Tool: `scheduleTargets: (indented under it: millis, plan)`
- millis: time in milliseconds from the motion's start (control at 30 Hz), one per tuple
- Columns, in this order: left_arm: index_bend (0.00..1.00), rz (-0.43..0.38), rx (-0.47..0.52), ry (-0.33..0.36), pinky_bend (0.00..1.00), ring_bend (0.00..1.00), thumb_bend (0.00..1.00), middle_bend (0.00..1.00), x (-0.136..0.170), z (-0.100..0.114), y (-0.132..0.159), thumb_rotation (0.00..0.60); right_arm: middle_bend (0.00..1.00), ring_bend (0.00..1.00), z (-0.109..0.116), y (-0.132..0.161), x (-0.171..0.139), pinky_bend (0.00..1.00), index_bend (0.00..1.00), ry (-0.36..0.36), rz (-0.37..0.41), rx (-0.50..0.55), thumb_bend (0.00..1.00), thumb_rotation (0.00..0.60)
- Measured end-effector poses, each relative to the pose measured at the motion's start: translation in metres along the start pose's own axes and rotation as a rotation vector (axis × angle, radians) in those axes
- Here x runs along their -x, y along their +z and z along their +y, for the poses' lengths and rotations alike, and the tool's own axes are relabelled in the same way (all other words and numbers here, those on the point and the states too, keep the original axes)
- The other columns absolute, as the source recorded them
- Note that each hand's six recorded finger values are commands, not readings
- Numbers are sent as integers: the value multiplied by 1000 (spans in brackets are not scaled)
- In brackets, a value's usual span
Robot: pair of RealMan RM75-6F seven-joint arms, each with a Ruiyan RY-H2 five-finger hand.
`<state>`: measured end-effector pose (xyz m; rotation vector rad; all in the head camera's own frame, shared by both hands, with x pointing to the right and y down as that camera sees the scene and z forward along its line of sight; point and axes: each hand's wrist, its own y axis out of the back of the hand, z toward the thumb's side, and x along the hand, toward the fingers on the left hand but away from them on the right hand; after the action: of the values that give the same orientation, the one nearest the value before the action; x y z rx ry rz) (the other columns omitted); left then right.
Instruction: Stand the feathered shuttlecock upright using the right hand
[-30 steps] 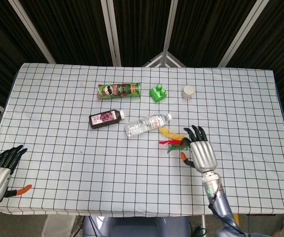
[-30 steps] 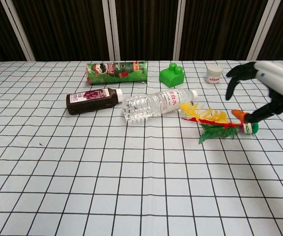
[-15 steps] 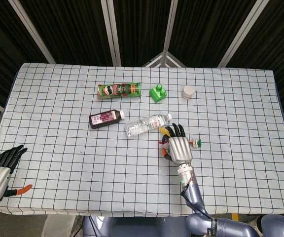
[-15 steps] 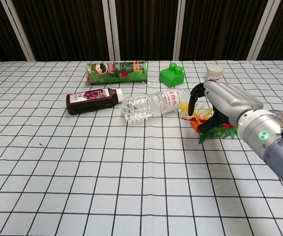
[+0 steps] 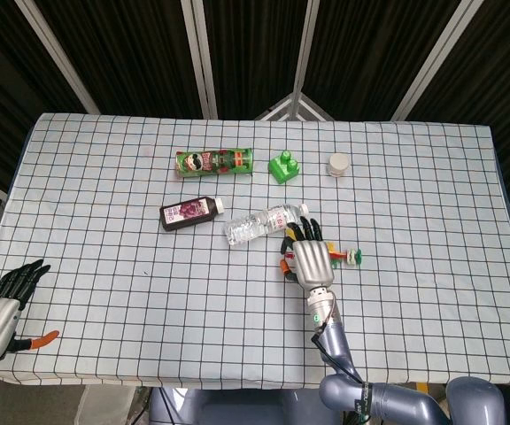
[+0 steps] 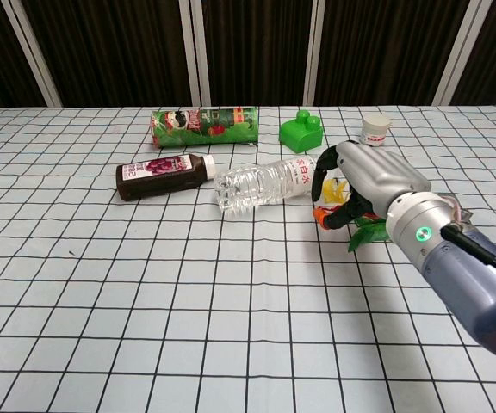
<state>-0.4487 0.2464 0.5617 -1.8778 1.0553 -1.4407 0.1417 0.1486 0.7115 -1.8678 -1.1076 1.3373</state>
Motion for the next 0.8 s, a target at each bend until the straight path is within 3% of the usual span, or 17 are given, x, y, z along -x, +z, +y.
scheduleTargets:
  millis: [267, 800]
  plan:
    - [0, -2, 6, -3, 0, 0, 0, 0, -1, 0, 1, 600, 228, 0, -5, -3, 0, 0, 619, 9, -16, 6, 419, 600]
    - [0, -3, 10, -3, 0, 0, 0, 0, -1, 0, 2, 600, 231, 0, -3, 7, 1, 0, 621, -8, 8, 14, 443, 600]
